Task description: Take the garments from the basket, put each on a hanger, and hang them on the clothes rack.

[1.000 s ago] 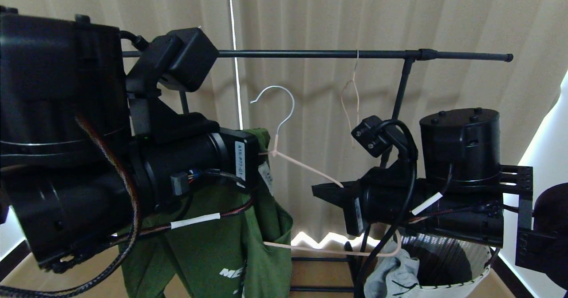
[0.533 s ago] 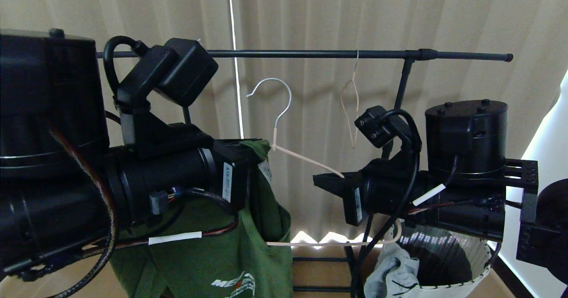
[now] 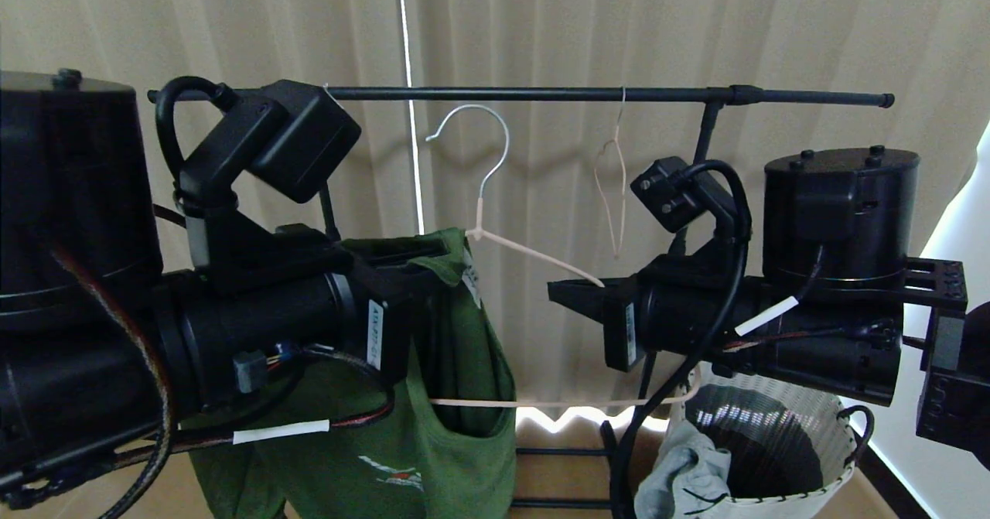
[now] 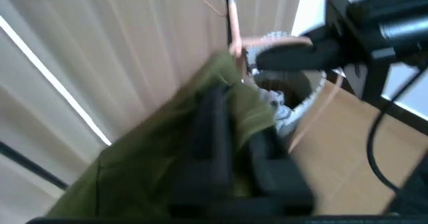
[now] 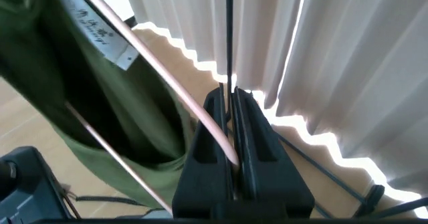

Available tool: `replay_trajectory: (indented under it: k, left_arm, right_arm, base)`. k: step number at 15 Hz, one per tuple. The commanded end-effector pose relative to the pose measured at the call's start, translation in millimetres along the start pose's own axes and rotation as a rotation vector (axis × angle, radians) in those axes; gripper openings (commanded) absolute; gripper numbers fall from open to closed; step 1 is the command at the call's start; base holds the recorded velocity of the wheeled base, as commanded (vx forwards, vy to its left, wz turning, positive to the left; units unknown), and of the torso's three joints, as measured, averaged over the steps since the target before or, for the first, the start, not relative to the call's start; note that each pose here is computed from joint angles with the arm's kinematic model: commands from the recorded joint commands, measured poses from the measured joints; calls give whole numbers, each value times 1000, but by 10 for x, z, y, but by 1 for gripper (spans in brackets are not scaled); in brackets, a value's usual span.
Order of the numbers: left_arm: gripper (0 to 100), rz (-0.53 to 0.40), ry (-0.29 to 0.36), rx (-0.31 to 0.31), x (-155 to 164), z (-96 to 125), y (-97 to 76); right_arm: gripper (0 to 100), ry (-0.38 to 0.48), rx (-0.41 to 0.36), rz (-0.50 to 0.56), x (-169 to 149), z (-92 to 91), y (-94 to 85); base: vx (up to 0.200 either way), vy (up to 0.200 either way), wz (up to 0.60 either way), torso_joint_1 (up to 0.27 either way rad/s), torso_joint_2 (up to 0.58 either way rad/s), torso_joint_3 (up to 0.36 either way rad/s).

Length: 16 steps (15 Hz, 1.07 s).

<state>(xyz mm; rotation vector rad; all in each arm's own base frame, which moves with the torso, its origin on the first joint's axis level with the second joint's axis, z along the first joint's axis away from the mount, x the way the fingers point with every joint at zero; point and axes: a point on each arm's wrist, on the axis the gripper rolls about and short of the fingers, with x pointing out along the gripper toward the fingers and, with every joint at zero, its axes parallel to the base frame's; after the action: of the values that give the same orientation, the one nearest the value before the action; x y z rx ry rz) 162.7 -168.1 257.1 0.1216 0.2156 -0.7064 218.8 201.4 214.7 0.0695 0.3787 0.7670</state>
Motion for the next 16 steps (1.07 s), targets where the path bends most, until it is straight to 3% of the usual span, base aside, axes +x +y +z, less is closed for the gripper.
replay_trajectory:
  k: [1, 13, 16]
  left_arm:
    - [100, -13, -11, -1, -58, 4, 4]
    - [100, -46, -51, 45, -369, -52, 30]
    - [100, -34, -70, 61, -537, -100, 66]
  right_arm:
    - [0, -17, 0, 4, -52, 32, 11]
    - [0, -86, 13, -130, -266, 161, -264]
    - [0, -95, -49, -205, -409, 157, -447]
  base:
    - [0, 0, 0, 0, 0, 0]
    - [0, 0, 0, 0, 0, 0]
    - [0, 0, 0, 0, 0, 0]
